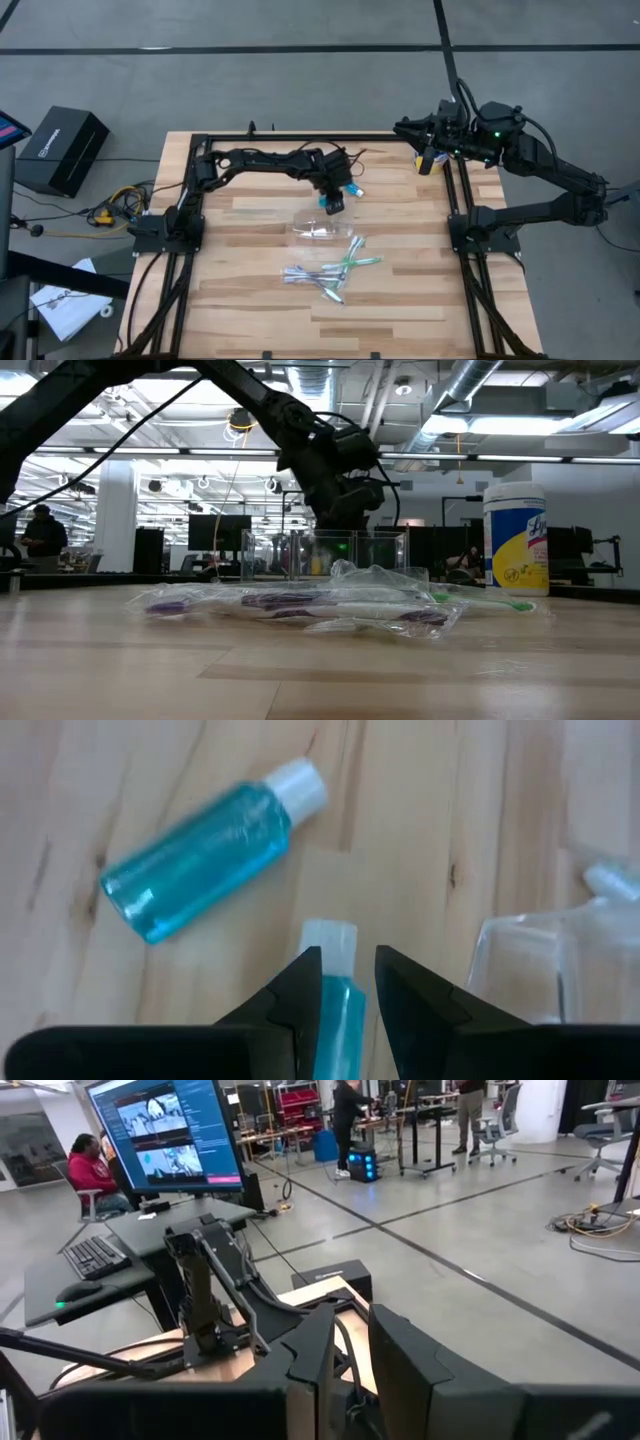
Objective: Pick & Place toothbrushing station
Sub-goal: Put the bottom blue mouthwash bottle into the transparent organizer
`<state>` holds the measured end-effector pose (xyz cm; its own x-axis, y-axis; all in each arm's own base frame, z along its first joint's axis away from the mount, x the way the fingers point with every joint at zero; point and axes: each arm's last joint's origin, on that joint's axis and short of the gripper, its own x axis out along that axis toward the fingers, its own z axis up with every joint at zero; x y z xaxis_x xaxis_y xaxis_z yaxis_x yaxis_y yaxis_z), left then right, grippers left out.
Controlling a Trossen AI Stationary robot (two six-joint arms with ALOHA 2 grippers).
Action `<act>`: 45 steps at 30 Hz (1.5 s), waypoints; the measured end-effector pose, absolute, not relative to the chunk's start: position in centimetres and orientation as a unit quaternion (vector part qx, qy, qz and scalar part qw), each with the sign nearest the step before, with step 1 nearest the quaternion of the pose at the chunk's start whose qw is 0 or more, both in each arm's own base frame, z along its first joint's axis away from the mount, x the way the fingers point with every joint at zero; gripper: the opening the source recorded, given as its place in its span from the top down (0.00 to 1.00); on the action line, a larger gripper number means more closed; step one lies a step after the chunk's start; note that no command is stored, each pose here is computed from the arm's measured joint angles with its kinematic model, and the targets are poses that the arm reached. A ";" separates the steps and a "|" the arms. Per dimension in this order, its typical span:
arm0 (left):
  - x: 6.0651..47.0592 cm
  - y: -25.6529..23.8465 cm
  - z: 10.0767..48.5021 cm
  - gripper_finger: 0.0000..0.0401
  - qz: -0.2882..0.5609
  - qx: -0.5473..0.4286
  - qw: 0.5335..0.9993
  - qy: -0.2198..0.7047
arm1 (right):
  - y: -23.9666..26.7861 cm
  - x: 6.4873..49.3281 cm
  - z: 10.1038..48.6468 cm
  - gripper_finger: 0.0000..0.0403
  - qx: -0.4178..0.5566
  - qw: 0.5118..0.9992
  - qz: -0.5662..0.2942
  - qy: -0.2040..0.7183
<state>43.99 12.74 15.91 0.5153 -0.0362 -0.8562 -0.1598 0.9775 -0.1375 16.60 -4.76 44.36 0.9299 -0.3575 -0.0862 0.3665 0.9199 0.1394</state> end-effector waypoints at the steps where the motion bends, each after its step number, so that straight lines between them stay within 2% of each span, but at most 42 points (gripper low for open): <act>1: 44.0 12.8 16.0 0.77 0.036 -0.100 0.865 0.490 | -4.8 16.6 44.4 0.85 0.077 0.979 -0.185 0.028; 16: 44.4 12.0 16.4 0.77 0.024 -0.092 0.869 0.486 | -4.8 16.6 44.4 0.85 0.077 0.980 -0.184 0.026; 22: 44.6 12.3 14.8 0.77 0.026 -0.095 0.861 0.500 | -4.8 16.6 44.5 0.85 0.076 0.980 -0.183 0.025; 29: 45.1 11.6 13.1 0.77 0.002 -0.108 0.853 0.511 | -4.7 16.6 44.5 0.85 0.077 0.982 -0.172 0.025; 45: 44.2 10.4 12.7 0.76 -0.059 -0.107 0.826 0.550 | -4.7 16.6 44.5 0.85 0.060 0.983 -0.172 0.027</act>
<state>44.22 10.44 12.70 0.3869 -0.2155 -0.8966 -0.0194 0.9702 -0.2416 16.62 -4.73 44.49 0.9394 -0.3346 -0.0743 0.3411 0.9337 0.1084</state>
